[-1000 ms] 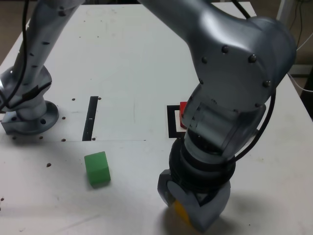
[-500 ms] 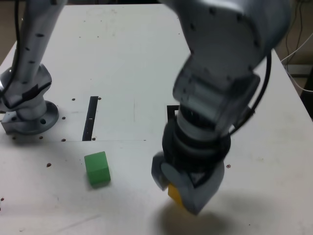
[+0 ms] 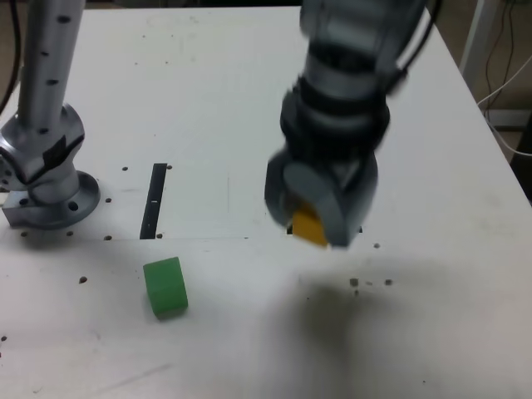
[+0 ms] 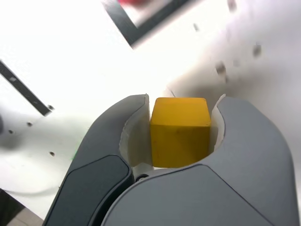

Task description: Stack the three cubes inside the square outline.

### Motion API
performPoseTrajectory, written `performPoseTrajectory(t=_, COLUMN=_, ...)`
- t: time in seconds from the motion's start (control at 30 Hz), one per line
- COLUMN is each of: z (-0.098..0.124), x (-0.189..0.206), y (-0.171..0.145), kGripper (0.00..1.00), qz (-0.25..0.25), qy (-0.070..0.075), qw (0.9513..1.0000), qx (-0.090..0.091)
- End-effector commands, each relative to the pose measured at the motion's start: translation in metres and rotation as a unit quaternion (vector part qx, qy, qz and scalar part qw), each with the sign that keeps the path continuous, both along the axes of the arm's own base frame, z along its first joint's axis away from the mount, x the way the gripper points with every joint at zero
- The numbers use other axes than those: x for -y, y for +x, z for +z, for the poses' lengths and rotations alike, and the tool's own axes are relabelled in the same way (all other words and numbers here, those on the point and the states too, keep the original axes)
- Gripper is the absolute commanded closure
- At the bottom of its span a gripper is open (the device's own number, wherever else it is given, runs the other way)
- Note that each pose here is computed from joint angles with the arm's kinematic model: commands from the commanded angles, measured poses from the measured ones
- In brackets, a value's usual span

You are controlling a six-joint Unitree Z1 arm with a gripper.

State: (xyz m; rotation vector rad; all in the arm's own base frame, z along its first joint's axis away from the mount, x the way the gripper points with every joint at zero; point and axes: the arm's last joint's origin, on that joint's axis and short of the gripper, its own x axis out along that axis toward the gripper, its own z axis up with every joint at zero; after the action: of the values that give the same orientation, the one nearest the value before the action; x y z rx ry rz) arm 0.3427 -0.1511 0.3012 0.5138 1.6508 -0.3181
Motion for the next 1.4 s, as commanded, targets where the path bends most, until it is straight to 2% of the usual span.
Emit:
performPoseTrajectory(t=0.0, z=0.007, x=-0.016, y=-0.003, kGripper=0.77, qz=0.020, qy=0.000, qw=0.9998, qx=0.004)
performPoseTrajectory(t=0.2, z=0.019, x=-0.053, y=-0.009, kGripper=0.77, qz=0.079, qy=0.001, qw=0.9968, qx=0.013)
performPoseTrajectory(t=0.3, z=0.021, x=-0.069, y=-0.008, kGripper=0.77, qz=0.108, qy=-0.005, qw=0.9941, qx=0.016)
performPoseTrajectory(t=0.6, z=0.014, x=-0.113, y=0.003, kGripper=0.77, qz=0.181, qy=-0.022, qw=0.9832, qx=0.003)
performPoseTrajectory(t=0.83, z=0.000, x=-0.126, y=0.020, kGripper=0.77, qz=0.200, qy=-0.039, qw=0.9791, qx=0.003)
performPoseTrajectory(t=0.97, z=-0.008, x=-0.134, y=0.026, kGripper=0.77, qz=0.208, qy=-0.050, qw=0.9768, qx=-0.005)
performPoseTrajectory(t=1.37, z=-0.028, x=-0.145, y=0.031, kGripper=0.76, qz=0.218, qy=-0.057, qw=0.9740, qx=-0.023)
